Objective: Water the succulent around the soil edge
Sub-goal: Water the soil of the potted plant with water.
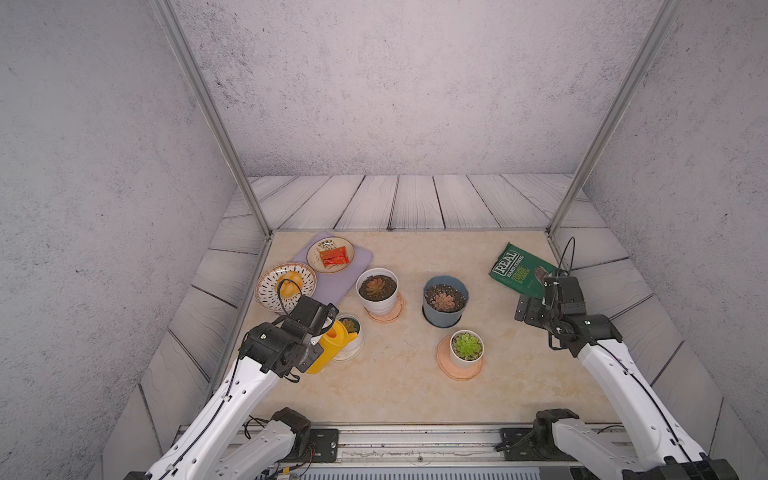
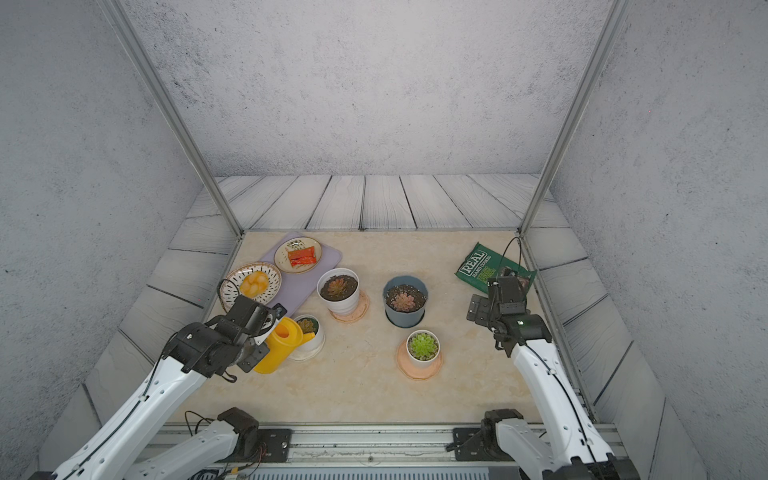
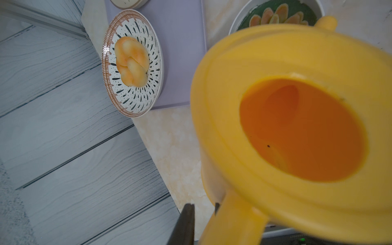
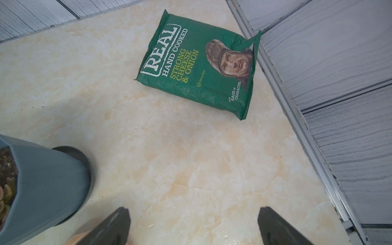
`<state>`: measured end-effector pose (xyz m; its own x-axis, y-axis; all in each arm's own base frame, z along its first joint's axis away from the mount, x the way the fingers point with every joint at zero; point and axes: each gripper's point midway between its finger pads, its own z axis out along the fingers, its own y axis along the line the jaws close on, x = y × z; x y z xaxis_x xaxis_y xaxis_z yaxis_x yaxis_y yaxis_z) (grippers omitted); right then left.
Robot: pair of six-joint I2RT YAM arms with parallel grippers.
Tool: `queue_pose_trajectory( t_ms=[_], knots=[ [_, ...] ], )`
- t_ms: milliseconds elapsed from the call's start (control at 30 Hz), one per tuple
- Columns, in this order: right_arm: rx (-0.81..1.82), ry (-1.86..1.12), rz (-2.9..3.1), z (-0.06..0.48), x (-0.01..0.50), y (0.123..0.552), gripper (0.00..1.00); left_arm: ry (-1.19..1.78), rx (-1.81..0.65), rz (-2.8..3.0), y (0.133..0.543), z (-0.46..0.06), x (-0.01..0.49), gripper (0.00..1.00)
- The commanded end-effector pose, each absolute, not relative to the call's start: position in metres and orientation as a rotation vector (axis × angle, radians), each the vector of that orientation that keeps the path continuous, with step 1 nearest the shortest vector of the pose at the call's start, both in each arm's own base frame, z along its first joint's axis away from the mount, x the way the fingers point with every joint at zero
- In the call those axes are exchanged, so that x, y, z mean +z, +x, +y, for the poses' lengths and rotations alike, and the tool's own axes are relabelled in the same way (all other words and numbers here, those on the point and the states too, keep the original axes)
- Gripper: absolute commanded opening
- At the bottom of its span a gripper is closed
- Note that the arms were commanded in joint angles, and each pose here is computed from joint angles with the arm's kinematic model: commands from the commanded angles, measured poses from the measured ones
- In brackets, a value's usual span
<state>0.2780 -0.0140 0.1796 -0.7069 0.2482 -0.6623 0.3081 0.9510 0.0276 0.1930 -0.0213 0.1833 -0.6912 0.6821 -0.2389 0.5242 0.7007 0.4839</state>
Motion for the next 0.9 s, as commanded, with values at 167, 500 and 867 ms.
queue_pose_trajectory(
  t_ms=[167, 500, 867],
  knots=[
    [-0.116, 0.385, 2.378, -0.014, 0.181, 0.279, 0.99, 0.843, 0.509, 2.427, 0.208, -0.028, 0.205, 0.0],
    [-0.112, 0.384, 2.376, -0.014, 0.182, 0.278, 0.99, 0.797, 0.552, 2.417, 0.214, -0.024, 0.208, 0.0],
    [-0.109, 0.385, 2.375, -0.014, 0.181, 0.278, 0.99, 0.739, 0.585, 2.402, 0.212, -0.015, 0.216, 0.0]
  ],
)
